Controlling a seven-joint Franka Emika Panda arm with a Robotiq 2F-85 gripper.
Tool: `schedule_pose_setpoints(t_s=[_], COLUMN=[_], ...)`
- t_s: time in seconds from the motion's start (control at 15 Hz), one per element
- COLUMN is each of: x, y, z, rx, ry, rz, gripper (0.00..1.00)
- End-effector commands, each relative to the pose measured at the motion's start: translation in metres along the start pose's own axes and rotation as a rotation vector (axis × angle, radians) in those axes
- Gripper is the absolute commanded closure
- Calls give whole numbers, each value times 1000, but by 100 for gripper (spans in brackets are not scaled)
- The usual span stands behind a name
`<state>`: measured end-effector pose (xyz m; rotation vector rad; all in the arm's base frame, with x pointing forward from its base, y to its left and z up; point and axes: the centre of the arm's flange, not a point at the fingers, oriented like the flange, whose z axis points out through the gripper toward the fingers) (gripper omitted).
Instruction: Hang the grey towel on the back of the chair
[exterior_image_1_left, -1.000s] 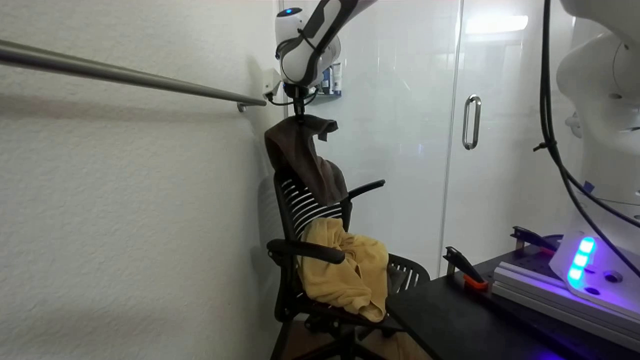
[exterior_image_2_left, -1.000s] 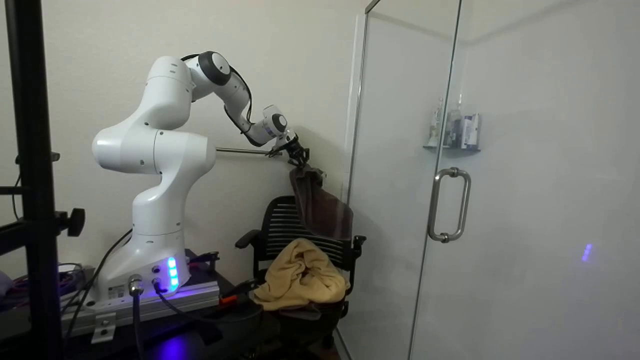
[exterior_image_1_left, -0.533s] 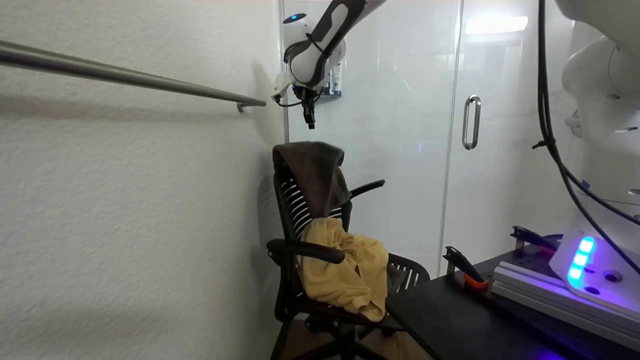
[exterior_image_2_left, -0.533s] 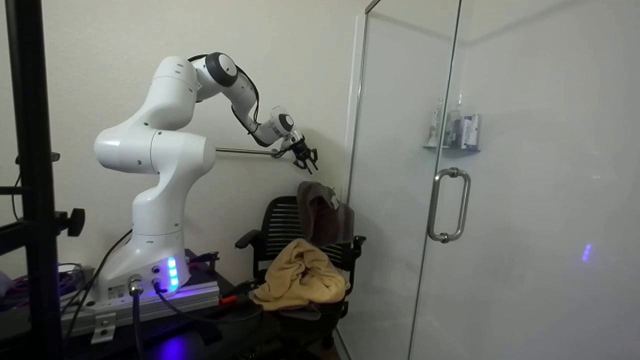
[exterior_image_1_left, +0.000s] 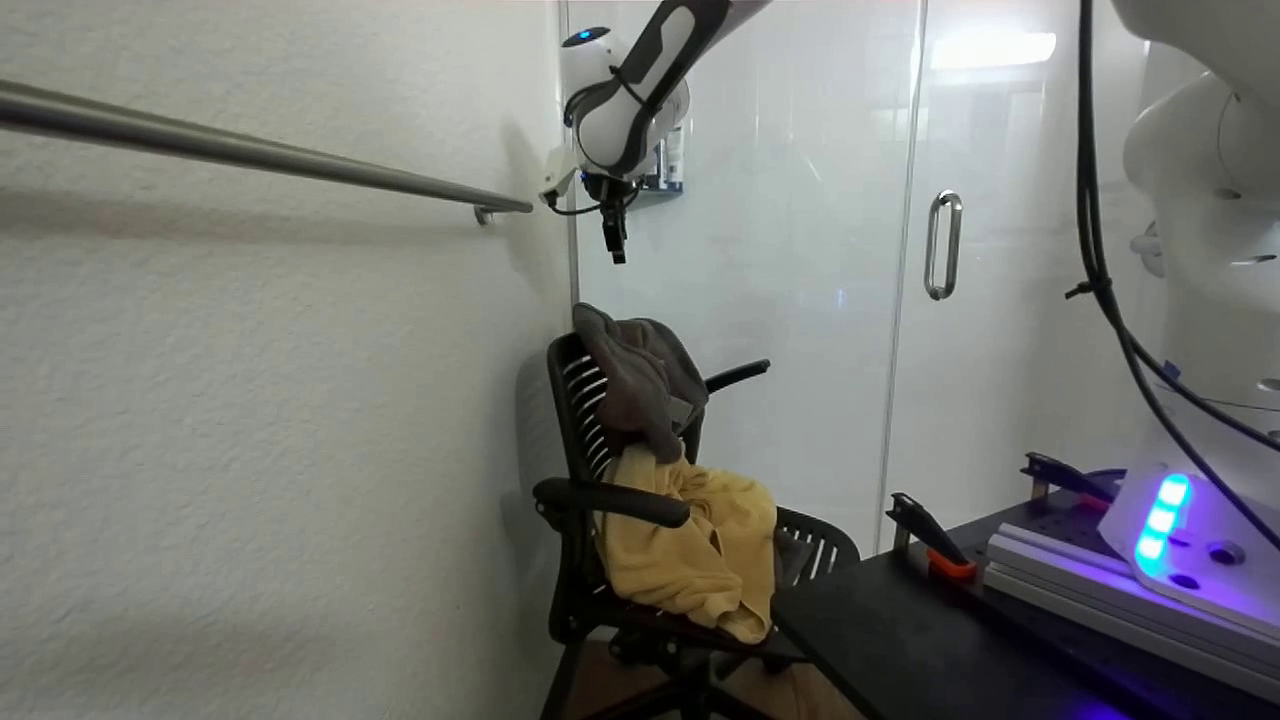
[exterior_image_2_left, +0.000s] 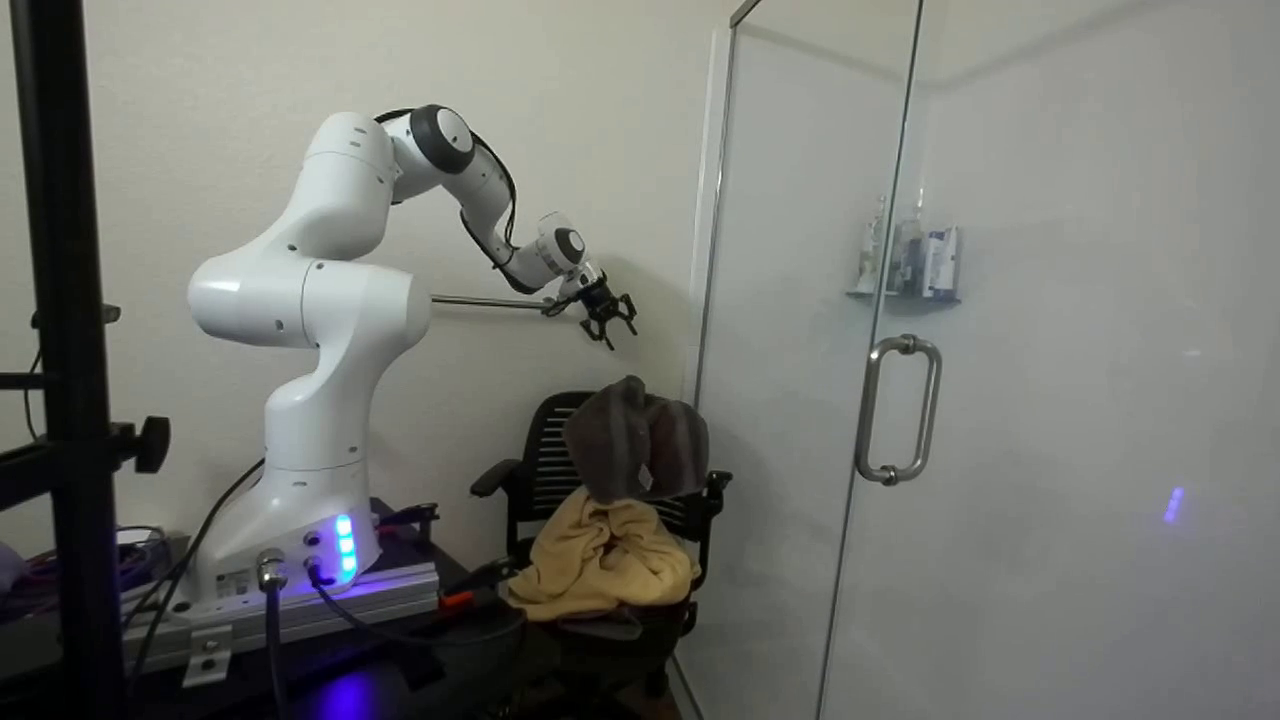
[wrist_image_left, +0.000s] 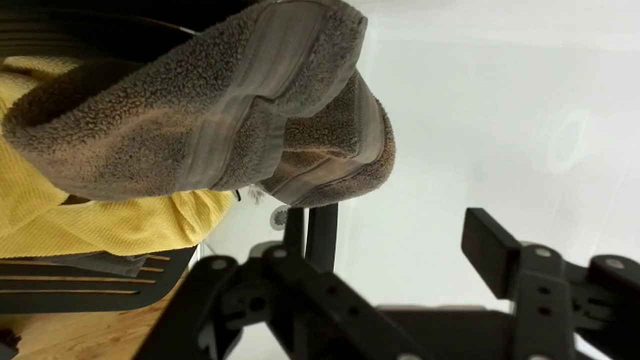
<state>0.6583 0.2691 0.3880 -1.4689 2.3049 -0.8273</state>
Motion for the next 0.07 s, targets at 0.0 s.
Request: schedule_pose_setpoints(t_s=[0.0], x=[0], y=[0], z=[0], rx=[0], ry=[0], rz=[0], gripper=[12])
